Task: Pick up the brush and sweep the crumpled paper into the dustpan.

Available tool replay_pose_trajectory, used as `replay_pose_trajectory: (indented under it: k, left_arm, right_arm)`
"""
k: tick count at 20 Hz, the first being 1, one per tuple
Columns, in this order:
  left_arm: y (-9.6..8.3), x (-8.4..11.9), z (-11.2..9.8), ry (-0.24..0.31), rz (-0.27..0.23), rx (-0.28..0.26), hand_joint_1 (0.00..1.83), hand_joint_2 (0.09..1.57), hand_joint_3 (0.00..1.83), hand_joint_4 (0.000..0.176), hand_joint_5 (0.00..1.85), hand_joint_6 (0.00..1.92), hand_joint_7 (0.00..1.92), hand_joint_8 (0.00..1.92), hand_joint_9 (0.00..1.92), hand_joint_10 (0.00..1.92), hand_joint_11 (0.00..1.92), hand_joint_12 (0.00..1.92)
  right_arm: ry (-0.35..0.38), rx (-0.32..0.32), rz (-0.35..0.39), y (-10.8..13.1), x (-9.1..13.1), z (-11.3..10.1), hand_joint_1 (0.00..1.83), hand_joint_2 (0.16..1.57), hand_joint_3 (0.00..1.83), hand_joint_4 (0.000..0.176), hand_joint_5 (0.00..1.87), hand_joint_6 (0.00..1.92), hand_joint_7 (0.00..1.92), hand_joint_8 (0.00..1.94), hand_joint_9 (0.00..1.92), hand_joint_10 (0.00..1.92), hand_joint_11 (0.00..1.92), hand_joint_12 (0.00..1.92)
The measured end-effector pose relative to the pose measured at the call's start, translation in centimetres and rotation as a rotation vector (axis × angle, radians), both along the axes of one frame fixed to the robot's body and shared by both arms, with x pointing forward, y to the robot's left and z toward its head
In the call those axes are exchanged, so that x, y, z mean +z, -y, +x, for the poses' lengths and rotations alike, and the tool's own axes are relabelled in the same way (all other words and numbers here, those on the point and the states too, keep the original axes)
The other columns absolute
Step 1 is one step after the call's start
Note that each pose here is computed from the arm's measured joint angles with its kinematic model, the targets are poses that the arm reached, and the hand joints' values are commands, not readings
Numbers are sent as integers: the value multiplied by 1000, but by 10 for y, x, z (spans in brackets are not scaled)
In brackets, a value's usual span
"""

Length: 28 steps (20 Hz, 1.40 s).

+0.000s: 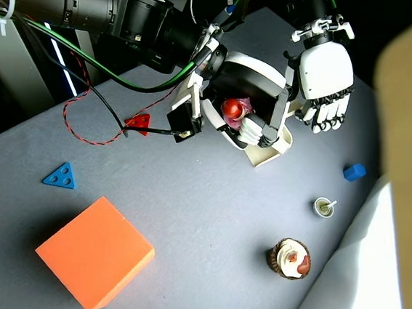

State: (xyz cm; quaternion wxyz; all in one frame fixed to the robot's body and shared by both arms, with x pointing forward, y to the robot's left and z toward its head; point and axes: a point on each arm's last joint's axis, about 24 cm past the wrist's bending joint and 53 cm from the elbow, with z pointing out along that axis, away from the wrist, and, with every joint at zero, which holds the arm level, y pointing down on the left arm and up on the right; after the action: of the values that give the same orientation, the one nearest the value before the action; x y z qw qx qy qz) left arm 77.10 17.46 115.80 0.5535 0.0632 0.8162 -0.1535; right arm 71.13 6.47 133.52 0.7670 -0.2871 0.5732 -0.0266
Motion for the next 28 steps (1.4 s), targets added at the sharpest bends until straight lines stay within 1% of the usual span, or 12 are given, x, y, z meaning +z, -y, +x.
replay_pose_trajectory:
  k: [4,6,8,10,12,15,17,20,21,24,25,28]
  left_arm:
    - [0,-1,0,-1,1,0,1157,1060,0,0,1109,761,678,0,583,1,542,24]
    - [2,-1,-1,-2,-1,-3,1149,1060,0,0,1109,762,665,0,564,0,517,13]
    - [2,-1,-1,-2,-1,-3,1161,1050,0,0,1135,715,694,3,598,4,558,30]
    - [2,-1,-1,-1,-1,-3,1168,1046,0,0,1146,696,693,1,574,1,548,25]
    - [2,-1,-1,-2,-2,-3,1169,1040,0,0,1160,670,701,1,577,1,537,20]
    - [2,-1,-1,-2,-1,-3,1149,1051,1,0,1132,722,694,1,593,3,537,20]
    - [1,-2,-1,-4,-2,-3,1146,1051,0,0,1132,723,671,0,579,0,530,17]
    - [1,-2,-1,-4,-1,-3,1137,1057,0,0,1117,750,682,4,589,2,534,19]
    - [1,-2,-1,-4,-1,-3,1147,1057,0,0,1118,747,699,6,594,2,511,9]
    - [1,-2,-1,-4,-1,-2,1143,1051,0,0,1134,721,679,1,593,2,548,26]
    - [1,-2,-1,-4,-1,-3,1148,1053,1,0,1129,726,661,0,560,0,524,16]
    - [1,-2,-1,-4,1,-3,1157,1051,0,0,1134,717,674,1,567,2,510,11]
  right_arm:
    - [4,-64,34,28,8,14,607,1362,0,17,1074,1921,1283,1941,1380,1921,1451,1921]
    - [4,-64,35,30,8,13,583,1377,5,16,1081,1921,1285,1941,1383,1921,1466,1921]
    - [1,-45,35,25,8,7,597,1368,0,15,1080,1921,1283,1941,1385,1921,1465,1921]
    - [0,-34,34,22,7,5,581,1377,2,15,1106,1921,1297,1941,1397,1921,1468,1921]
    - [-1,-35,37,26,9,6,584,1374,0,15,1110,1921,1296,1941,1398,1921,1472,1921]
    - [9,-61,55,44,19,7,584,1375,0,14,1071,1921,1285,1941,1380,1921,1458,1921]
    - [11,-70,58,51,20,5,574,1384,3,15,1086,1921,1290,1941,1383,1921,1454,1921]
    - [1,-78,64,61,19,3,562,1389,3,15,1078,1921,1278,1941,1377,1921,1455,1921]
    - [2,-88,64,67,19,4,571,1384,0,15,1062,1921,1273,1941,1377,1921,1443,1921]
    - [2,-114,67,82,19,6,567,1383,0,14,1070,1921,1271,1941,1376,1921,1438,1921]
    - [2,-124,69,89,19,5,584,1373,0,14,1091,1921,1287,1941,1390,1921,1463,1921]
    - [1,-129,63,96,16,-1,598,1376,2,12,1066,1921,1273,1941,1385,1921,1460,1921]
